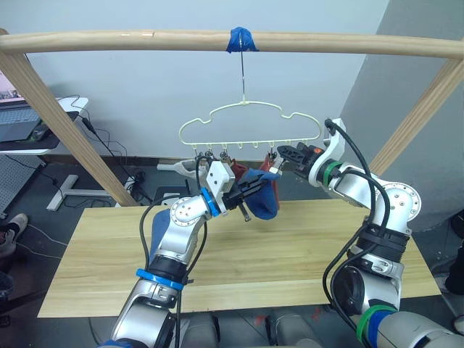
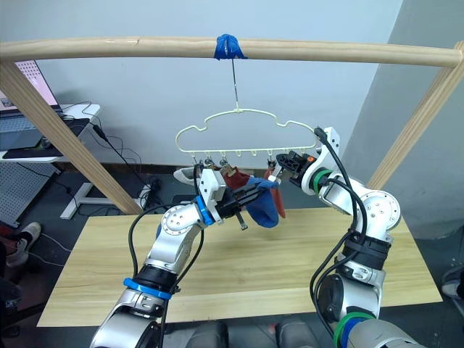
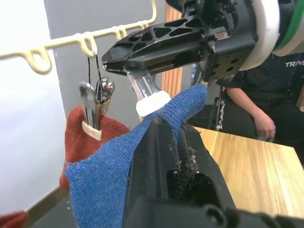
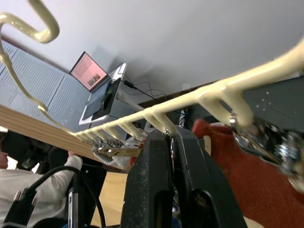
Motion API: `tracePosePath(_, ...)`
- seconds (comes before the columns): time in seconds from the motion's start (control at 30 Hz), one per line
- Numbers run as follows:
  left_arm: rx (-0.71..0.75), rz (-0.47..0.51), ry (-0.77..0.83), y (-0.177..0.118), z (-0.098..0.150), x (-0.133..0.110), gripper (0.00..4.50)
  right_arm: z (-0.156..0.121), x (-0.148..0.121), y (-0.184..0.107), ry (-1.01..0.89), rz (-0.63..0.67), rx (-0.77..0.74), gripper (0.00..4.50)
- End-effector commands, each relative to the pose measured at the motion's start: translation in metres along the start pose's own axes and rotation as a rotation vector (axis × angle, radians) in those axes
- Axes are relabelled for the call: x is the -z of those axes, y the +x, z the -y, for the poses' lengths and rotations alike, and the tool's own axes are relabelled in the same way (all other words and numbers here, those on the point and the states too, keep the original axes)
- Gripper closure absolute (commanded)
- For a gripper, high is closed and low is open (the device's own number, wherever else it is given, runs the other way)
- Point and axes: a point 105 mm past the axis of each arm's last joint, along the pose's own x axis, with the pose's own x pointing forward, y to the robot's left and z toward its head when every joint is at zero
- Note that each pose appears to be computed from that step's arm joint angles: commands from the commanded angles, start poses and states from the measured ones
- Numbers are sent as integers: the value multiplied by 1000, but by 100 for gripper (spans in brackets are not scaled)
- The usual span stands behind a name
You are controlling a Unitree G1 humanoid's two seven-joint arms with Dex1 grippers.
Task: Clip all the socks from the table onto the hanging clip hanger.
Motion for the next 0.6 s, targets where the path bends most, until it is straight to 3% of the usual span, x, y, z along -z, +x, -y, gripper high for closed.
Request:
tracePosePath(0.03,-7,36,52,3,-4,-11,449,-3,-5,-2,12,15,-10,450)
tracePosePath(0.3,-116,88,140,4,-17,-22,449,-14,2,-1,128,-10,-57,450)
tracePosePath(0.6,-109,89,151,6,-15,-21,449,-20,3,1,172,-16,-68,450)
